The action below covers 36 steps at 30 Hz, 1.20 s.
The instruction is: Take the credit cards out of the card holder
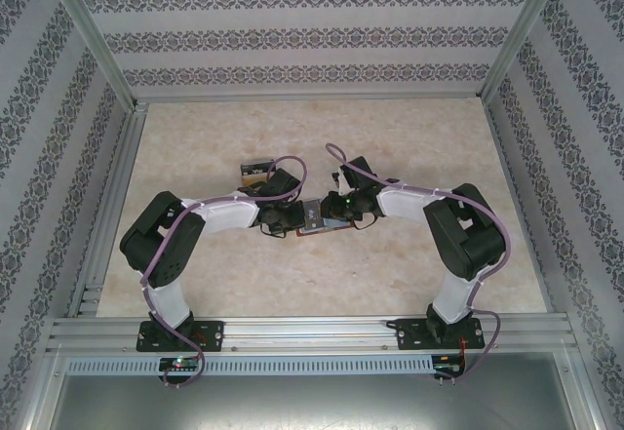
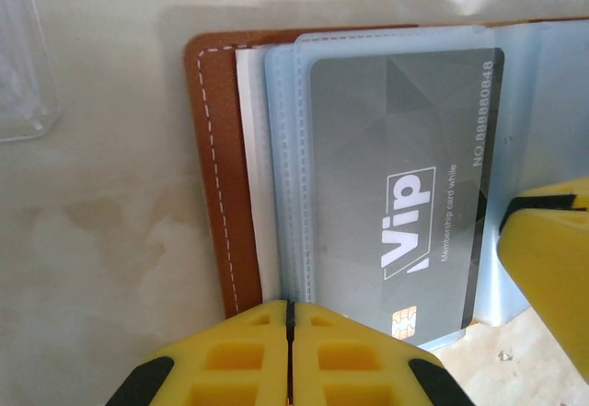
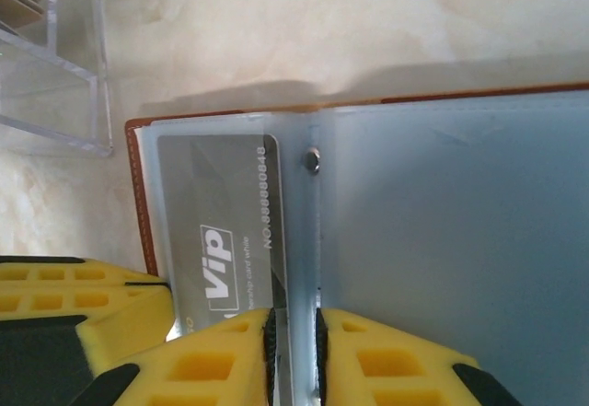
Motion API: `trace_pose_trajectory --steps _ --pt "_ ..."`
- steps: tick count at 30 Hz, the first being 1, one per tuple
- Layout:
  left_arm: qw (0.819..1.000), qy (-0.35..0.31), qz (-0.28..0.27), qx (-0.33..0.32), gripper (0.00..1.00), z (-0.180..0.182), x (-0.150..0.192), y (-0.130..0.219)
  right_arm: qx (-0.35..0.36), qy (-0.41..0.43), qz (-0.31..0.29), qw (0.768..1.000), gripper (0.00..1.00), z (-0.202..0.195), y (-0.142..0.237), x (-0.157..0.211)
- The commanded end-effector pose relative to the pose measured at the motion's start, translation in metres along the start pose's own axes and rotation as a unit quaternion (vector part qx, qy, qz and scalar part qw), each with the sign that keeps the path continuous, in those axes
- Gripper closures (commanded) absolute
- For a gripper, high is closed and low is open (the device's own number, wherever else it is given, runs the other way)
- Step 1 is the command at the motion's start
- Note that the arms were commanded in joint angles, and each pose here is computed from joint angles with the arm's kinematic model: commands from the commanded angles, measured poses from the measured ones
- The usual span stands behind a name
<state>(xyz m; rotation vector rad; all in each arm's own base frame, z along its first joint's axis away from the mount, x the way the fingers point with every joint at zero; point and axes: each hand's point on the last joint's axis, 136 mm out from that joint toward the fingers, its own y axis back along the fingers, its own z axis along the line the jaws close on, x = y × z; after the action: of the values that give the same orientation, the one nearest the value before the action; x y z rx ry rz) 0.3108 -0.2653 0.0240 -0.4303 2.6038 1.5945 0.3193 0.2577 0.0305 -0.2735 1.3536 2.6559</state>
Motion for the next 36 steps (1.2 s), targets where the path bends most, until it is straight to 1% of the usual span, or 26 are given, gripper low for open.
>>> trace_pose_trajectory --steps 1,11,13,14,15,22,34,35,36 --pt "1.000 -0.001 0.013 -0.008 0.92 0.003 0.002 -0.005 -0.016 0.003 0.006 1.000 0.78 0.009 -0.005 -0.002" --pt "1.000 -0.004 0.015 -0.004 0.93 0.000 0.000 -0.005 -0.032 -0.001 0.012 0.999 0.83 0.010 -0.008 -0.002" --pt "1.000 -0.004 0.015 -0.004 0.93 0.000 0.000 -0.005 -0.032 -0.001 0.013 0.999 0.88 0.010 -0.009 -0.001" --pt "1.000 -0.004 0.015 -0.006 0.93 0.000 0.000 -0.004 -0.032 -0.001 0.013 0.999 0.92 0.009 -0.008 -0.001" --pt "1.000 -0.005 0.014 -0.006 0.93 -0.001 -0.001 -0.004 -0.030 -0.003 0.010 1.000 0.94 0.007 -0.007 -0.001" --pt "1.000 -0.002 0.018 -0.017 0.98 0.005 0.002 -0.005 -0.028 -0.019 -0.004 0.999 0.99 -0.008 0.006 -0.007" --pt "1.000 -0.002 0.020 -0.020 1.00 0.006 0.001 -0.005 -0.031 -0.021 -0.002 0.999 0.98 -0.013 0.010 -0.008" --pt "1.000 -0.002 0.020 -0.020 1.00 0.006 0.002 -0.005 -0.032 -0.022 -0.003 0.999 0.96 -0.014 0.010 -0.008" --pt "1.000 -0.003 0.021 -0.020 1.00 0.005 0.002 -0.006 -0.035 -0.022 -0.003 0.999 0.89 -0.013 0.010 -0.008"
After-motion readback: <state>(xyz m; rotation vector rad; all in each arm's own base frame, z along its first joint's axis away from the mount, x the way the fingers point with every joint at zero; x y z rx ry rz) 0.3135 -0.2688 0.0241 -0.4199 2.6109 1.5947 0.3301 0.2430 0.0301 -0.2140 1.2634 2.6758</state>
